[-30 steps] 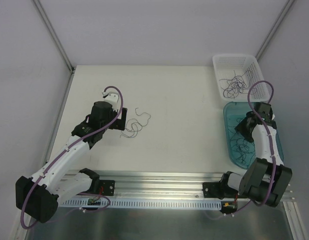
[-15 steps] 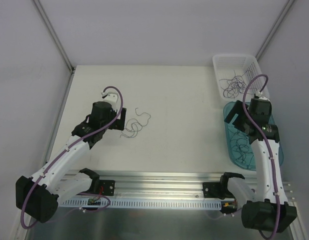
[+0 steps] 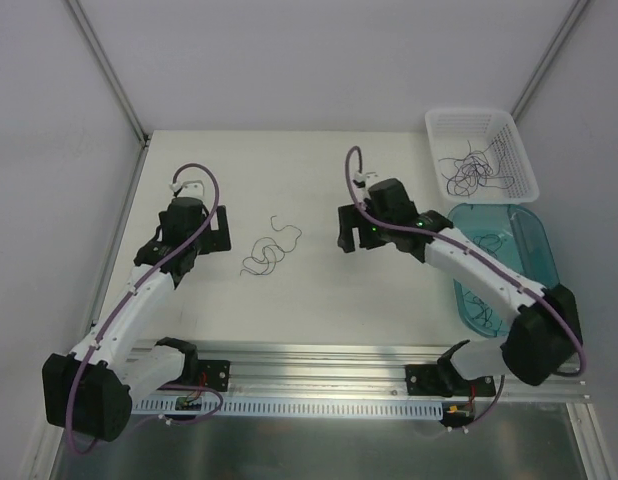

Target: Untangle the cables

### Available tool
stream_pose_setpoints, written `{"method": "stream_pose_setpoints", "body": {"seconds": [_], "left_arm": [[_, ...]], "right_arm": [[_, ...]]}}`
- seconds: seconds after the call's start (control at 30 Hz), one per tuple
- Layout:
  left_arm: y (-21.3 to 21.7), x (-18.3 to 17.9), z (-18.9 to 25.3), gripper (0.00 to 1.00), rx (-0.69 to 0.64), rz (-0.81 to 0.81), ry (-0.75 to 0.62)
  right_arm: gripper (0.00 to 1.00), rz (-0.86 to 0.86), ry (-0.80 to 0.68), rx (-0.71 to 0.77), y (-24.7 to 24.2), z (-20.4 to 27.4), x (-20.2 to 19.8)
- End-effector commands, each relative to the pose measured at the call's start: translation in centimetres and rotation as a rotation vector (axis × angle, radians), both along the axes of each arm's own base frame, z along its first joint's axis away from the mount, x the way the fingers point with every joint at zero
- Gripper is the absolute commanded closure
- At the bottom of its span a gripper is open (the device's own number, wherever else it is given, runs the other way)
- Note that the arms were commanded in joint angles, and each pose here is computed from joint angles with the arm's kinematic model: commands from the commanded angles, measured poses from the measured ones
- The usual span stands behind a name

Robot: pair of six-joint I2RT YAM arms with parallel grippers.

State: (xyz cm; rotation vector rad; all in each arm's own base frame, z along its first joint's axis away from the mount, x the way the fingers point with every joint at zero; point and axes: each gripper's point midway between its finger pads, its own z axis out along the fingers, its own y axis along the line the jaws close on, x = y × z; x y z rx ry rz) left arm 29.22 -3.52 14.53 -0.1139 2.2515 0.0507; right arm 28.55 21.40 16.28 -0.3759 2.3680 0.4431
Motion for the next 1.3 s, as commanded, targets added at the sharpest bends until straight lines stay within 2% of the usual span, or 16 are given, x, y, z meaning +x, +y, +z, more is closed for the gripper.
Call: {"method": "stream_pose_setpoints", "body": {"seconds": [0.0, 0.03, 0.07, 0.13, 0.17, 0.23, 0.27, 0.4, 0.73, 0.83, 0.87, 0.93, 0.97, 1.07, 1.27], "left_arm": [[-0.1, 0.6, 1.1, 0.01, -0.099, 0.033, -0.017], [-0.1, 0.6, 1.1, 0.01, -0.109, 0.034, -0.015], [0.0, 0.7, 1.2, 0.01, -0.111, 0.037, -0.018], [0.3, 0.7, 1.2, 0.01, -0.107, 0.044, -0.02], [0.3, 0.6, 1.2, 0.01, -0.104, 0.041, -0.022], [0.4, 0.6, 1.4, 0.01, -0.1, 0.042, -0.026], [0.5, 0.6, 1.4, 0.01, -0.099, 0.043, -0.028], [0.4, 0.6, 1.3, 0.01, -0.094, 0.037, -0.026], [0.5, 0.6, 1.1, 0.01, -0.086, 0.032, -0.016], [0.3, 0.6, 1.0, 0.01, -0.089, 0.026, -0.014], [0.4, 0.6, 1.0, 0.01, -0.09, 0.027, -0.013], [0.3, 0.7, 1.0, 0.01, -0.091, 0.022, -0.013], [0.2, 0.6, 1.0, 0.01, -0.093, 0.019, -0.012], [0.2, 0.7, 1.1, 0.01, -0.094, 0.018, -0.013], [0.0, 0.6, 1.2, 0.01, -0.101, 0.008, -0.015]], "right_arm": [[0.16, 0.199, -0.116, 0.061, 7.1, 2.2, 2.0], [0.17, 0.243, -0.086, 0.037, 8.6, 0.1, 2.4], [0.19, 0.266, -0.105, 0.049, 10.0, 0.7, 3.1], [0.22, 0.33, -0.096, 0.056, 12.3, -0.3, 3.4], [0.23, 0.348, -0.056, 0.041, 13.2, -2.5, 3.7], [0.28, 0.393, -0.066, 0.079, 15.5, -2.2, 4.4], [0.31, 0.407, -0.032, 0.063, 16.2, -4.2, 4.6], [0.39, 0.473, -0.03, 0.082, 19.6, -5.5, 5.4], [0.52, 0.526, 0.069, 0.079, 23.3, -10.9, 5.1], [0.59, 0.533, 0.085, 0.072, 23.5, -11.8, 4.6], [0.65, 0.533, 0.097, 0.064, 23.3, -12.4, 4.2], [0.75, 0.53, 0.09, 0.065, 23.1, -12.5, 3.9], [0.84, 0.527, 0.066, 0.075, 23.0, -11.4, 4.0], [0.97, 0.517, 0.037, 0.055, 21.8, -10.5, 3.6], [0.99, 0.469, -0.089, -0.01, 17.4, -3.4, 2.8]]}}
